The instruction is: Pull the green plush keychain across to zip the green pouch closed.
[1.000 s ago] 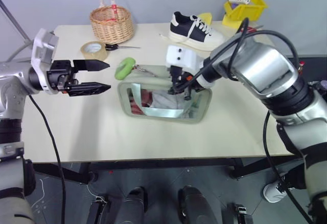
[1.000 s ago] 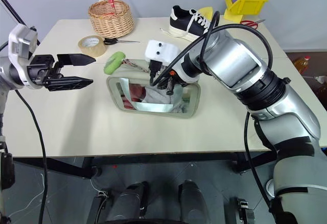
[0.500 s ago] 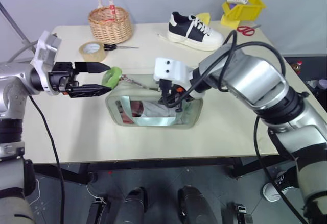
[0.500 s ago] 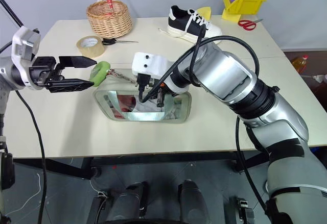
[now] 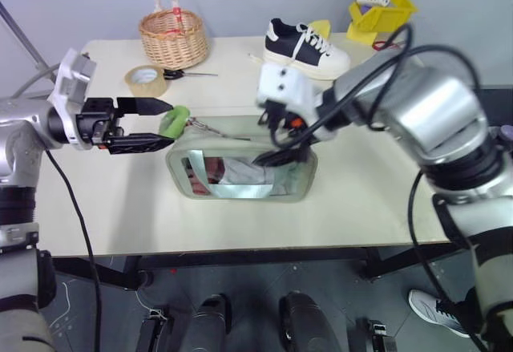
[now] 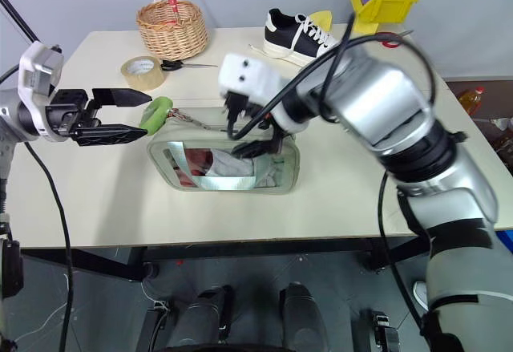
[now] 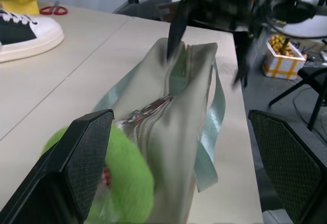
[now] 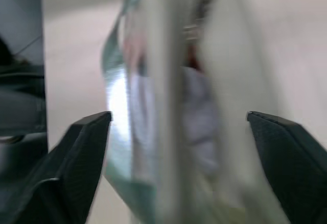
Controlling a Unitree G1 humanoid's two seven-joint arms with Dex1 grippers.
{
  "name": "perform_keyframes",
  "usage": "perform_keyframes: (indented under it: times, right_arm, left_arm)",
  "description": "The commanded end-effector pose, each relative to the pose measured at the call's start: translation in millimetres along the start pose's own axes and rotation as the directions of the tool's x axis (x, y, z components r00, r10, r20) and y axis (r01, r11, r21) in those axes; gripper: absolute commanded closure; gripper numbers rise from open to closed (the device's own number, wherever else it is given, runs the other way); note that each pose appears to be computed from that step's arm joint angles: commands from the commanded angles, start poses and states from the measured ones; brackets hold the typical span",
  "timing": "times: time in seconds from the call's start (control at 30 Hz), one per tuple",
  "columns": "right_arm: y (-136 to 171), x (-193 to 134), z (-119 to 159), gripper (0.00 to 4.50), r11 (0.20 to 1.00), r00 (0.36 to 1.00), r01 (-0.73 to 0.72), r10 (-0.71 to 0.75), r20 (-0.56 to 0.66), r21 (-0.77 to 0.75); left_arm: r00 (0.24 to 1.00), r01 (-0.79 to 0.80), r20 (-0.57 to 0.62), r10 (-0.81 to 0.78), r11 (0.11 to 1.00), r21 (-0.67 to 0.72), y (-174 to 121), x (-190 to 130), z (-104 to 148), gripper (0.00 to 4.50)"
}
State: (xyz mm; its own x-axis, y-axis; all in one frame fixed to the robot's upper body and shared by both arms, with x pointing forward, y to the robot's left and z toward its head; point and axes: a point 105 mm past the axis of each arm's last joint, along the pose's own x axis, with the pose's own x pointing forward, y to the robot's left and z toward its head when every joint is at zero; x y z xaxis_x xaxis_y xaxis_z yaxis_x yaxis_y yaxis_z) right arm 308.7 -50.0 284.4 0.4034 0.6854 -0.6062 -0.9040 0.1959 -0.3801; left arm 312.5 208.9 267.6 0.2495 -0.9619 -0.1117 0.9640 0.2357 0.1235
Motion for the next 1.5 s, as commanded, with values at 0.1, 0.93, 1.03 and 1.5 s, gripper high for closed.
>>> perform_keyframes:
  times: [0.1,0.93,1.03,1.5]
  right_arm:
    - [-3.9,-30.1,-0.6,0.13,0.998,0.998,0.057,-0.056,0.030,-0.030]
    - [2.4,-17.5,-59.4,4.48,0.991,0.991,0.134,-0.134,-0.006,0.021]
    - [1.6,-16.1,-61.2,4.48,0.990,0.991,0.137,-0.136,-0.013,0.046]
    - [0.3,-15.5,-60.4,4.48,0.986,0.988,0.152,-0.151,-0.021,0.065]
  left_arm:
    - [1.000,-0.009,0.003,0.009,0.999,0.048,2.4,-2.6,10.6,0.00]
    - [0.983,-0.177,-0.044,0.177,0.984,-0.002,24.4,-21.3,-8.8,0.00]
    - [0.970,-0.239,-0.060,0.237,0.971,-0.014,34.4,-24.3,-16.9,0.00]
    - [0.937,-0.344,-0.021,0.350,0.907,-0.242,67.3,-11.9,-39.4,0.00]
